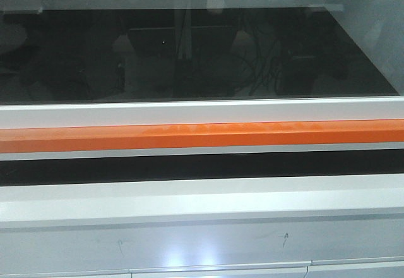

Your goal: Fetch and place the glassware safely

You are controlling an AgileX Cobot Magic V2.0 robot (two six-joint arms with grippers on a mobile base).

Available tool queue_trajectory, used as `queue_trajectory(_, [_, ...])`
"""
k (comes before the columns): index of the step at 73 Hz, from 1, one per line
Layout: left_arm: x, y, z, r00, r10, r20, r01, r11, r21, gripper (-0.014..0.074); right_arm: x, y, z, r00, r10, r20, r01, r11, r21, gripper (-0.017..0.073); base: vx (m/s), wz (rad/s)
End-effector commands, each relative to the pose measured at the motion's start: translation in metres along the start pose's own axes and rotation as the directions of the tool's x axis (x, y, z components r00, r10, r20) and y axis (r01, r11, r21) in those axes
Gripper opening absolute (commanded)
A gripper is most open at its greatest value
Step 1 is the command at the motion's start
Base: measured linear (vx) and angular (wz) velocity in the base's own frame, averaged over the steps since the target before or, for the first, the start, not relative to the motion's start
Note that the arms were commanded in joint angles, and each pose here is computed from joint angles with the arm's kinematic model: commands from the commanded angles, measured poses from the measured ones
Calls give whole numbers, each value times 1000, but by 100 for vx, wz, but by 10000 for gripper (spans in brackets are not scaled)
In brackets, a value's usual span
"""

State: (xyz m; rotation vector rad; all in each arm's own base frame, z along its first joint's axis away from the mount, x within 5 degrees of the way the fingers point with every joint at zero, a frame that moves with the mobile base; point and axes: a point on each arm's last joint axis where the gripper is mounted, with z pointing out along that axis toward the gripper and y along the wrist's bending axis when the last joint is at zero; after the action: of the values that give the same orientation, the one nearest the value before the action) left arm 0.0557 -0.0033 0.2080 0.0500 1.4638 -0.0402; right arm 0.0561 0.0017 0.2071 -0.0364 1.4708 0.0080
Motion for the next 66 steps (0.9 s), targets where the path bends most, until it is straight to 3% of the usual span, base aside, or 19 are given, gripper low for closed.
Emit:
queue_trajectory(1, [-12, 0, -1, 992, -10, 128, 10, 1000, 3, -7, -10, 0, -1, 994, -15, 108, 15, 1000, 0, -8, 0, 0])
queue_trajectory(6, [-27, 0, -3, 985, -35, 171, 35, 999, 5, -7, -24, 0, -3, 990, -6, 142, 6, 1000, 1, -8, 0, 0])
queue_trajectory(14, [-58, 1, -3, 978, -46, 205, 45, 999, 8, -7, -60, -2, -5, 973, 66, 223, -66, 998, -6, -8, 0, 0])
queue_trajectory(19, [-74, 1, 2, 983, -62, 172, 61, 998, 9, -7, -79, -2, -2, 971, 75, 228, -75, 997, -8, -8, 0, 0])
queue_trajectory(28, [-94, 1, 20, 996, -60, 68, 59, 998, 6, -7, -102, -2, 14, 989, 75, 124, -75, 997, -4, -8, 0, 0])
queue_trajectory(41, [-93, 1, 42, 997, -59, -45, 59, 998, 1, -7, -104, -2, 40, 998, 60, 15, -60, 998, 2, -8, 0, 0])
queue_trajectory(58, [-90, 0, 45, 996, -60, -67, 60, 998, 3, -7, -99, -2, 53, 998, 58, -27, -58, 998, 4, -6, 0, 0])
queue_trajectory(66, [-80, 0, 49, 994, -57, -95, 57, 998, 2, -7, -92, 2, 59, 997, 44, -56, -46, 998, -31, -6, 0, 0])
